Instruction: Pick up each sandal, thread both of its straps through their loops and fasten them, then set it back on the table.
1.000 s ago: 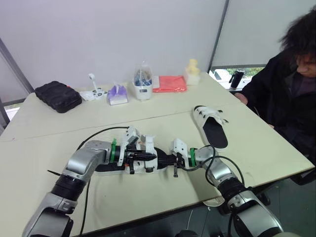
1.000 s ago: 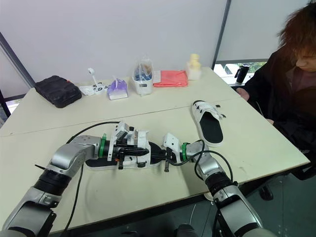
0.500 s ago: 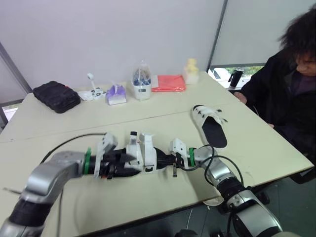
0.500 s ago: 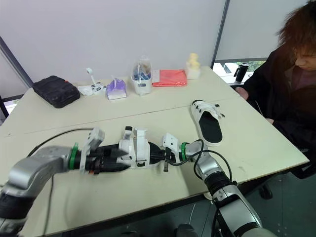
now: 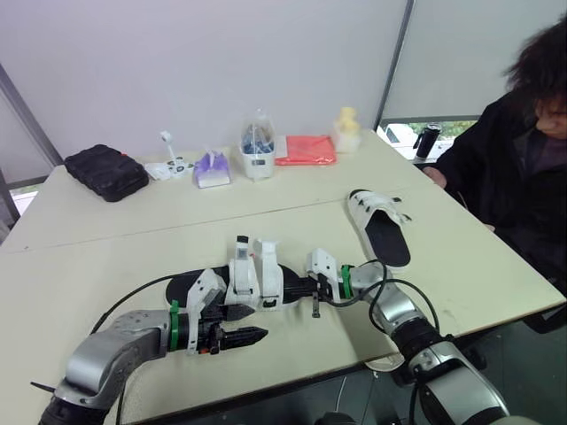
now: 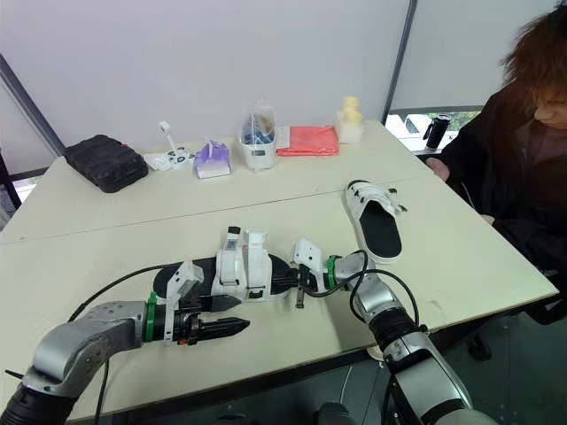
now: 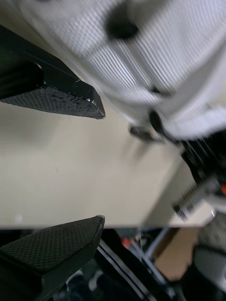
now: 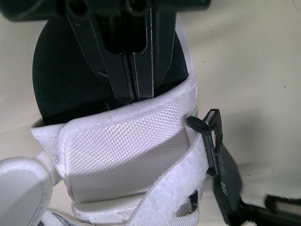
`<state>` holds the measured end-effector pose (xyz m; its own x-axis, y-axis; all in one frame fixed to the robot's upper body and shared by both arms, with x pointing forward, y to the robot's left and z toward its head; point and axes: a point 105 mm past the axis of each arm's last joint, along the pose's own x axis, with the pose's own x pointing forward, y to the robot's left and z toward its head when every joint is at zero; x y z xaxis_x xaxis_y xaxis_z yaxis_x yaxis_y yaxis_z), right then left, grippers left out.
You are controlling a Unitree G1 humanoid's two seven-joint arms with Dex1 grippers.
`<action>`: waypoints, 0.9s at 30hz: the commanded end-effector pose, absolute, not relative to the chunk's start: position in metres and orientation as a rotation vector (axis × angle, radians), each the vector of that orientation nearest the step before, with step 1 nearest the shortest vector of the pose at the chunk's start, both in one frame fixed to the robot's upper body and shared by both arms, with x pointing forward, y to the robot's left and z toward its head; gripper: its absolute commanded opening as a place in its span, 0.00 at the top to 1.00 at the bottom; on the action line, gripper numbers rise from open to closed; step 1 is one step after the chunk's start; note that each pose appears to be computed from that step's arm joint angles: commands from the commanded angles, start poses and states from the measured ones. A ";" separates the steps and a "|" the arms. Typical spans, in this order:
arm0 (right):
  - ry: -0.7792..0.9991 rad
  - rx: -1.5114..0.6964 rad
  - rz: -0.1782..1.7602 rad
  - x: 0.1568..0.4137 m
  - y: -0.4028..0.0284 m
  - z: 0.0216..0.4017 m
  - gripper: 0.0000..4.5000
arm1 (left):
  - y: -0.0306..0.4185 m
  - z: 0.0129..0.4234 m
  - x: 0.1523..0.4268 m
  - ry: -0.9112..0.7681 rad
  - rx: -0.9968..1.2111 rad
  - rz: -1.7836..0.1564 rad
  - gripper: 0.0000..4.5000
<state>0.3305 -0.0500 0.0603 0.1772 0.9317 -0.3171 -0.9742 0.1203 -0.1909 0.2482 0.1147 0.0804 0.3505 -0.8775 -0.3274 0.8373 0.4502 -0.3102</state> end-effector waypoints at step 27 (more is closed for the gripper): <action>0.398 -0.426 1.374 0.312 -0.069 0.002 1.00 | 0.093 0.094 0.280 0.431 -0.276 -1.070 0.99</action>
